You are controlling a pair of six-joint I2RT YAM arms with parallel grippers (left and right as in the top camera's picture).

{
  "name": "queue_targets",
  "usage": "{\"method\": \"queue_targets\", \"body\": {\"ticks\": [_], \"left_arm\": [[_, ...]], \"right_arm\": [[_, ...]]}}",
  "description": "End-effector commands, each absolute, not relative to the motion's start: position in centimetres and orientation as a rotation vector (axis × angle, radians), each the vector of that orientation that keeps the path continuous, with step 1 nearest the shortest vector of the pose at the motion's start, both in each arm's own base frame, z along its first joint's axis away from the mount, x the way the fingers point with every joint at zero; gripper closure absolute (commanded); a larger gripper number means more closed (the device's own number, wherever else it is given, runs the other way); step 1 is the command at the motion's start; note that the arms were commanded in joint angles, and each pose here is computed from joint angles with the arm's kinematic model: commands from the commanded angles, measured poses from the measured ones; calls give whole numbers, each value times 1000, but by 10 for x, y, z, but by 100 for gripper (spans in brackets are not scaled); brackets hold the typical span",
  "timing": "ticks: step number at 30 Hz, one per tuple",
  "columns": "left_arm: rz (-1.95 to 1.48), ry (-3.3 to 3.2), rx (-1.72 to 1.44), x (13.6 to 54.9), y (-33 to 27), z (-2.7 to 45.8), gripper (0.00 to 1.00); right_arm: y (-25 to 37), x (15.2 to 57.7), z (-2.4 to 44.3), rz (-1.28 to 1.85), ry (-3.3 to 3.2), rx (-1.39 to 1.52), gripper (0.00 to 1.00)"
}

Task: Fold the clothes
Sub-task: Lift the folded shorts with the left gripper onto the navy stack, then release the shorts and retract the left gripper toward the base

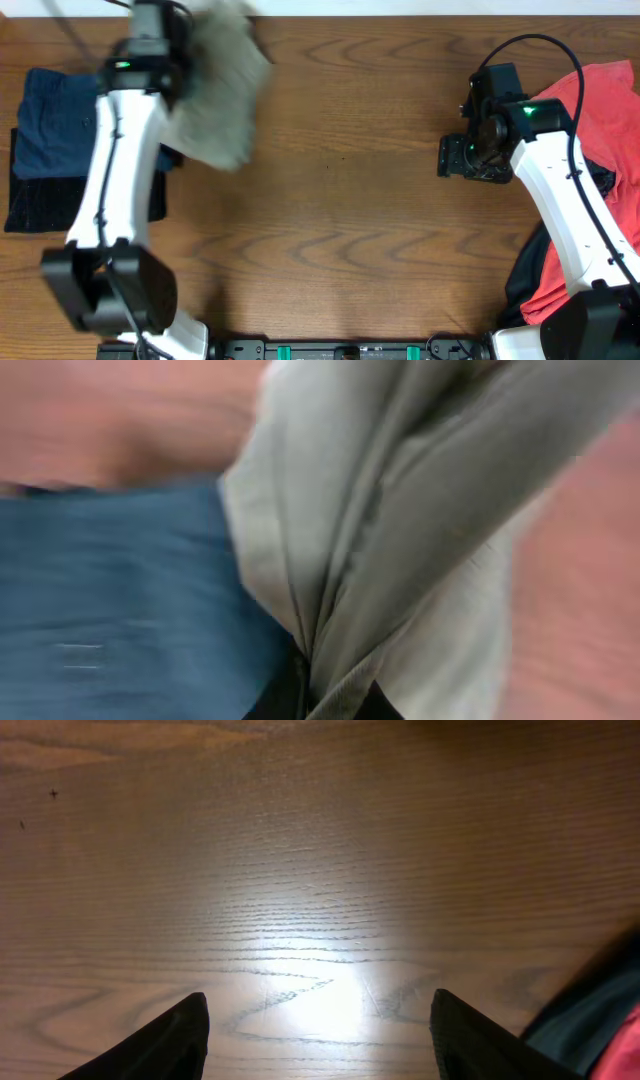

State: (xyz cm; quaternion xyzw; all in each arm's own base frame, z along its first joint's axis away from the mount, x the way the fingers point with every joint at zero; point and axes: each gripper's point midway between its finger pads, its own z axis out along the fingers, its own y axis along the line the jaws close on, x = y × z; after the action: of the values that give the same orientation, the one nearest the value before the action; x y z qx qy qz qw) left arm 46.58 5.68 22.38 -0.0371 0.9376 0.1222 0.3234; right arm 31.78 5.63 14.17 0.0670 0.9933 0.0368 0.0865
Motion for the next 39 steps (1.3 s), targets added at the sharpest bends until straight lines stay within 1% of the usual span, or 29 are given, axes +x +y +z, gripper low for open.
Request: {"method": "queue_targets", "body": {"ticks": [1,5,8,11,15,16,17,18,19,21,22,25,26,28,29,33,37,38,39], "left_arm": [[546,2346,-198,461,122,261,94],[637,2245,-375,454,188,278,94],[657,2185,-547,440,235,281,94],[618,2154,-720,422,271,272,94],[441,2180,-845,409,291,243,93],[408,2191,-861,407,292,238,89],[367,2204,-882,404,293,230,83],[340,2220,-896,402,293,224,69],[320,2236,-911,398,294,218,63],[298,2258,-929,392,296,212,54],[274,2259,-932,392,295,211,51],[235,2251,-951,390,294,212,49],[229,2245,-974,388,295,212,46],[197,2219,-1013,388,294,214,38],[158,2215,-997,392,289,216,37],[-112,2177,-844,417,253,237,37],[-279,2177,-716,433,211,251,37],[-296,2190,-698,436,202,250,37],[-311,2209,-681,438,191,248,37]], "right_arm": [[54,320,153,118,2927,199,31],[54,318,152,117,2936,201,31],[54,315,152,114,2946,201,31],[54,314,152,112,2950,201,31],[54,314,152,112,2949,202,31],[54,314,152,113,2950,202,31],[54,314,152,113,2950,202,31],[54,314,152,113,2950,202,31],[54,314,152,112,2950,202,31],[54,314,152,112,2951,203,31],[54,314,152,112,2950,203,31],[54,314,152,113,2949,202,31],[54,314,152,112,2950,202,31],[54,314,152,112,2950,202,30],[54,314,152,112,2950,201,30],[54,315,152,113,2946,202,30],[54,317,152,117,2938,202,29],[55,318,153,120,2934,204,28],[55,319,153,125,2929,219,24]]}}
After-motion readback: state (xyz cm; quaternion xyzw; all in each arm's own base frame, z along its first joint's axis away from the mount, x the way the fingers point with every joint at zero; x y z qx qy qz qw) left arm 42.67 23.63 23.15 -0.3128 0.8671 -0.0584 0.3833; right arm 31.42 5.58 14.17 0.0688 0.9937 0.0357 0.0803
